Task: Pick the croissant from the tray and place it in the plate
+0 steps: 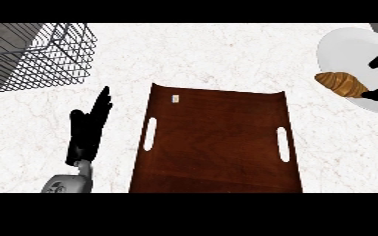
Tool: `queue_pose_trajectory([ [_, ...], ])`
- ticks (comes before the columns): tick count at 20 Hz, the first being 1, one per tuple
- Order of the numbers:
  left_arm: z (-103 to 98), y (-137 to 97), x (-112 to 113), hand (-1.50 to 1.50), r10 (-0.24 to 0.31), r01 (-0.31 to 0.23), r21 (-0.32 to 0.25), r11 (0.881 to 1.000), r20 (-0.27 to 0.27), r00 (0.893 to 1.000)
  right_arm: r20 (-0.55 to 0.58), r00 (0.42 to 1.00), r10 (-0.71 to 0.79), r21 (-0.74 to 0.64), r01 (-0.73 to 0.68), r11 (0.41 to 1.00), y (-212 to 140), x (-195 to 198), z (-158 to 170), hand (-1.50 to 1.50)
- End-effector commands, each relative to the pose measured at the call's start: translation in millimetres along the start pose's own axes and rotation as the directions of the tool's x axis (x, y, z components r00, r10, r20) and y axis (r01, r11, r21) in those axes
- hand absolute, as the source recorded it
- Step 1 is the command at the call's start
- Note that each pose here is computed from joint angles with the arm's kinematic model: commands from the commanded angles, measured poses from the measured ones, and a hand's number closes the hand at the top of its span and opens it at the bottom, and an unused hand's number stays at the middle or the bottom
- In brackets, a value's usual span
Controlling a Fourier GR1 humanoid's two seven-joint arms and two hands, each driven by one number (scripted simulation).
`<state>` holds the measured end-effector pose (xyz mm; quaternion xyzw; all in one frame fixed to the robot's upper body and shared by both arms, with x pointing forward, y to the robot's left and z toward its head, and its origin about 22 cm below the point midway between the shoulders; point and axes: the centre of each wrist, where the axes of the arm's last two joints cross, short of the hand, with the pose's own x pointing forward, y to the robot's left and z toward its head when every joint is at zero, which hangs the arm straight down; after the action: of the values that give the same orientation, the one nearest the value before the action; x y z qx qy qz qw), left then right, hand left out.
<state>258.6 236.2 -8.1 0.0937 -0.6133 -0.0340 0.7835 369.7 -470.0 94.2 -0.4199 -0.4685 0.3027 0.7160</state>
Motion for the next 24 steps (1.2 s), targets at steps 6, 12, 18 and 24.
queue_pose_trajectory([
  [6,-4,5,-1,0.00,0.003,-0.003,0.012,1.000,-0.014,1.000,0.326,0.851,-0.411,-0.073,0.456,0.887,-16,0,0,-1.50],
  [12,-5,1,3,0.00,-0.008,0.008,0.005,1.000,0.000,1.000,0.355,0.677,-0.645,-0.050,0.703,0.710,-28,-22,9,-1.50],
  [18,6,5,-8,0.00,0.007,-0.007,0.017,1.000,-0.017,1.000,0.363,0.644,-0.674,0.022,0.717,0.696,-39,-71,33,-1.50],
  [24,-3,10,5,0.00,-0.015,0.015,-0.003,1.000,0.006,1.000,0.414,0.601,-0.683,0.030,0.741,0.671,-17,-69,29,-1.50],
])
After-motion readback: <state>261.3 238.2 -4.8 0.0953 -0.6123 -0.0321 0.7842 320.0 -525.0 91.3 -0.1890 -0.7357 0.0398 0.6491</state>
